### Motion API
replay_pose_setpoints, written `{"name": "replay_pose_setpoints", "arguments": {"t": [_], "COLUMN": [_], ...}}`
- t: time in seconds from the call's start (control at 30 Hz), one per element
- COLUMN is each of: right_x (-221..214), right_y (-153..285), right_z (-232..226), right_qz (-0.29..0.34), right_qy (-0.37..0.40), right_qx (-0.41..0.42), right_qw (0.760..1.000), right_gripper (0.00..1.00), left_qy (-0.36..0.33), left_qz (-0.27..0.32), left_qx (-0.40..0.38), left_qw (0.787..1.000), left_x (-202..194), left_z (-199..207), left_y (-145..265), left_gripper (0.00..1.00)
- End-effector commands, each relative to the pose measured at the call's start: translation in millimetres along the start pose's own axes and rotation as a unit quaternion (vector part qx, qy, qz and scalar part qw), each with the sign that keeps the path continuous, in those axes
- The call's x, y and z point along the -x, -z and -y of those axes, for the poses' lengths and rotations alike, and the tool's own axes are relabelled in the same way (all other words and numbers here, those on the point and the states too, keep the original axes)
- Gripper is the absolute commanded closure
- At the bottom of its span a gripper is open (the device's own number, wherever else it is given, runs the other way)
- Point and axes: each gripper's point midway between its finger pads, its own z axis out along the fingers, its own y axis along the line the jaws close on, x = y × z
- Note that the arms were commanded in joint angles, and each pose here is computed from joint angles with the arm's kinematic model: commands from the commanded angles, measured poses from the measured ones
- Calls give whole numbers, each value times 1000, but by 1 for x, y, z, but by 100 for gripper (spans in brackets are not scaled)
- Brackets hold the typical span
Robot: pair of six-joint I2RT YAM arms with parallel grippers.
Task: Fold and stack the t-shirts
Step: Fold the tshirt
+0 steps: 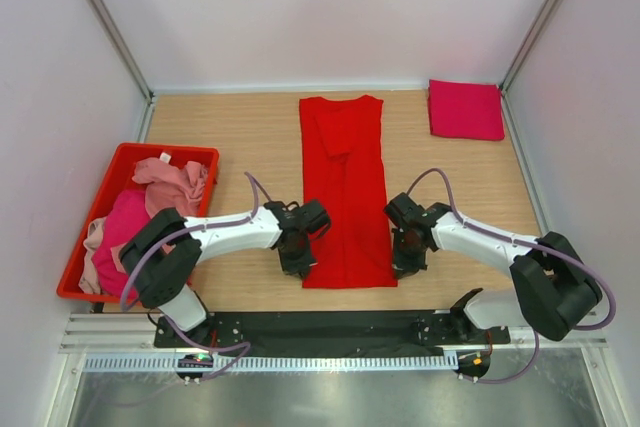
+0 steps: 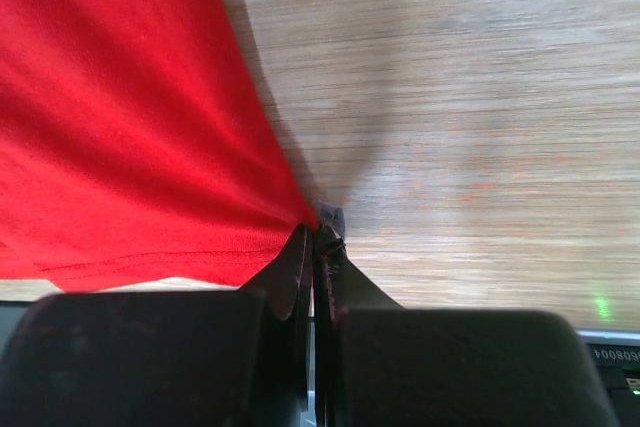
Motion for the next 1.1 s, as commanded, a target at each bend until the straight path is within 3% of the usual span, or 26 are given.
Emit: {"name": "replay_pose_setpoints", "arguments": {"t": [0.0,0.17,0.3,0.37,0.47,0.57,0.8,1.07], "right_x": [-4,-5,-10,-11,-12,-9,-4,1], "right_y": [-2,1,1,3,8,16,26,28], "right_z": [2,6,10,11,11,8,-6,-15], "right_qz": [-5,-5,-8,-8,-8,1,-2,1], "right_qy": [10,16,20,21,23,27,28,39], "right_qx": [8,-1,1,2,2,9,33,48], "right_qw": [1000,1000,1000,1000,1000,1000,999,998], "right_gripper": [99,99,99,93,74,65,61,59], "left_qy": [4,7,11,11,13,5,-13,-19], "left_qz": [4,7,7,10,15,12,-7,-31], "left_qx": [-12,-17,-18,-24,-37,-73,-98,-71], "left_qw": [1000,1000,1000,1000,999,997,995,997], "left_x": [-1,-1,-3,-3,-4,-6,-9,-16], "left_z": [0,0,-2,-4,-5,4,22,26], "left_y": [3,3,5,6,14,22,20,7], "left_gripper": [100,98,83,73,65,59,52,52]}}
